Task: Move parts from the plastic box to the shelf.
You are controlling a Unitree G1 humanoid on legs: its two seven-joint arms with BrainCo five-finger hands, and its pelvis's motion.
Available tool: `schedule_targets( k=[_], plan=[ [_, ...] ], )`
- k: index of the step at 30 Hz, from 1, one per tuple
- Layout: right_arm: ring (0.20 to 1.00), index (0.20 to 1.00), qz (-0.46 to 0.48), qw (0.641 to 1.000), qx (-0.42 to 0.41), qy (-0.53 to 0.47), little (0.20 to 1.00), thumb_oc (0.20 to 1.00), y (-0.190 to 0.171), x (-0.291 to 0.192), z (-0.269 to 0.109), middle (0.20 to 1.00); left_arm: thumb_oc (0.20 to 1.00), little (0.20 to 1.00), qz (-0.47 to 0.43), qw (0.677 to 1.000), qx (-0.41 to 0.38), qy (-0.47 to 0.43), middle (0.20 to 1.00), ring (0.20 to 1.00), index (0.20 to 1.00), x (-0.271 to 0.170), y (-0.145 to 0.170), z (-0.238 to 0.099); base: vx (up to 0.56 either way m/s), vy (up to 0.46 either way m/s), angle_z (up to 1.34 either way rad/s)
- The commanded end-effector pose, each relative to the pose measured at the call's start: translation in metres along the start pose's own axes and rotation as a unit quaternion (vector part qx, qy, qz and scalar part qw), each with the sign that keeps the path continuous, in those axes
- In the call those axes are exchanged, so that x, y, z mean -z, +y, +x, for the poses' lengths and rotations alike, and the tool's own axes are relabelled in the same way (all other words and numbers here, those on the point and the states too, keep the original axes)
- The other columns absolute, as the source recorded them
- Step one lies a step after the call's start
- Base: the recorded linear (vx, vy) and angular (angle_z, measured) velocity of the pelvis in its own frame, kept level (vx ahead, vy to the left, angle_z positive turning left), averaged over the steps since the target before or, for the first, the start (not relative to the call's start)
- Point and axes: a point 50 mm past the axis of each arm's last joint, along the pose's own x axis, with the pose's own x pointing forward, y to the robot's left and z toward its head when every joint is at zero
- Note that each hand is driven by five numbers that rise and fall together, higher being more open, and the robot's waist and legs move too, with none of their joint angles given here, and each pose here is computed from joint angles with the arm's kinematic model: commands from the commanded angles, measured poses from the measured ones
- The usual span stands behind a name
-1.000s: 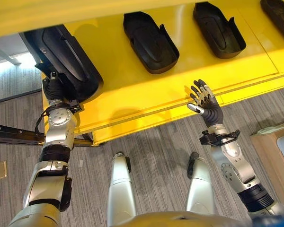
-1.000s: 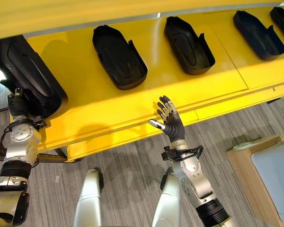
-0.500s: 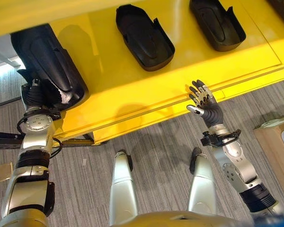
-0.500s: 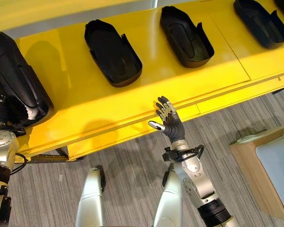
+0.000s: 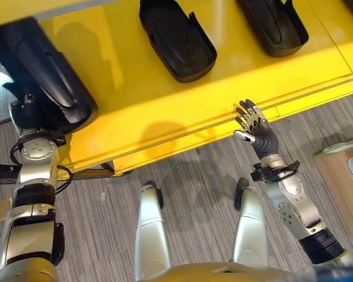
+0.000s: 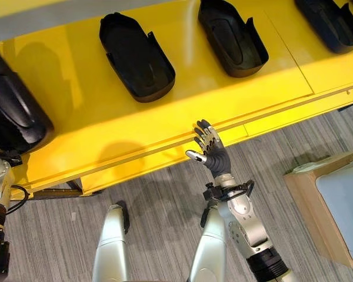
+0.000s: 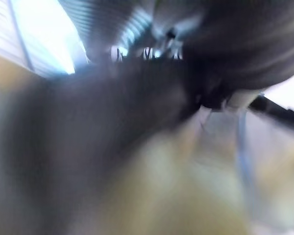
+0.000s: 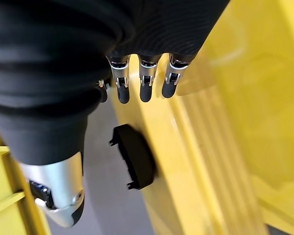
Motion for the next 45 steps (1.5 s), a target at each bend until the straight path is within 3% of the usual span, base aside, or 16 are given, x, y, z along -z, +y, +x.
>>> schedule_targets(
  k=[1,25,34,43,44,45],
  plan=[
    [1.0,1.0,0.004,0.994,-0.017,-0.108,1.0,1.0,0.004,-0.042,0.007,1.0,0.2,0.2,0.123,0.971,0.031,0.204,0.2,0.2,0.2,0.113,0.011,-0.048,0.01,-0.017,-0.05],
    [1.0,1.0,0.005,0.994,-0.006,-0.11,1.0,1.0,0.001,-0.041,0.003,1.0,0.2,0.2,0.177,0.974,0.053,0.133,0.2,0.2,0.2,0.097,-0.007,-0.047,0.0,-0.001,0.0],
    [1.0,1.0,0.01,0.993,-0.005,-0.116,1.0,1.0,0.003,-0.041,0.004,1.0,0.2,0.2,0.142,0.987,0.039,-0.061,0.2,0.2,0.2,0.004,-0.029,-0.02,0.0,0.0,0.0],
    [1.0,1.0,0.009,0.993,0.005,-0.116,1.0,1.0,-0.002,-0.041,0.002,1.0,0.2,0.2,0.102,0.984,0.021,-0.141,0.2,0.2,0.2,-0.037,-0.032,-0.019,0.0,0.0,0.0],
    [1.0,1.0,0.018,0.994,0.003,-0.104,1.0,1.0,-0.005,-0.039,0.003,1.0,0.2,0.2,0.069,0.959,0.01,-0.274,0.2,0.2,0.2,-0.154,-0.058,-0.012,0.0,0.0,0.0],
    [1.0,1.0,0.013,0.995,0.009,-0.1,1.0,1.0,-0.007,-0.037,-0.001,1.0,0.2,0.2,0.07,0.957,-0.004,-0.281,0.2,0.2,0.2,-0.15,-0.049,-0.014,0.03,-0.011,0.2]
  ],
)
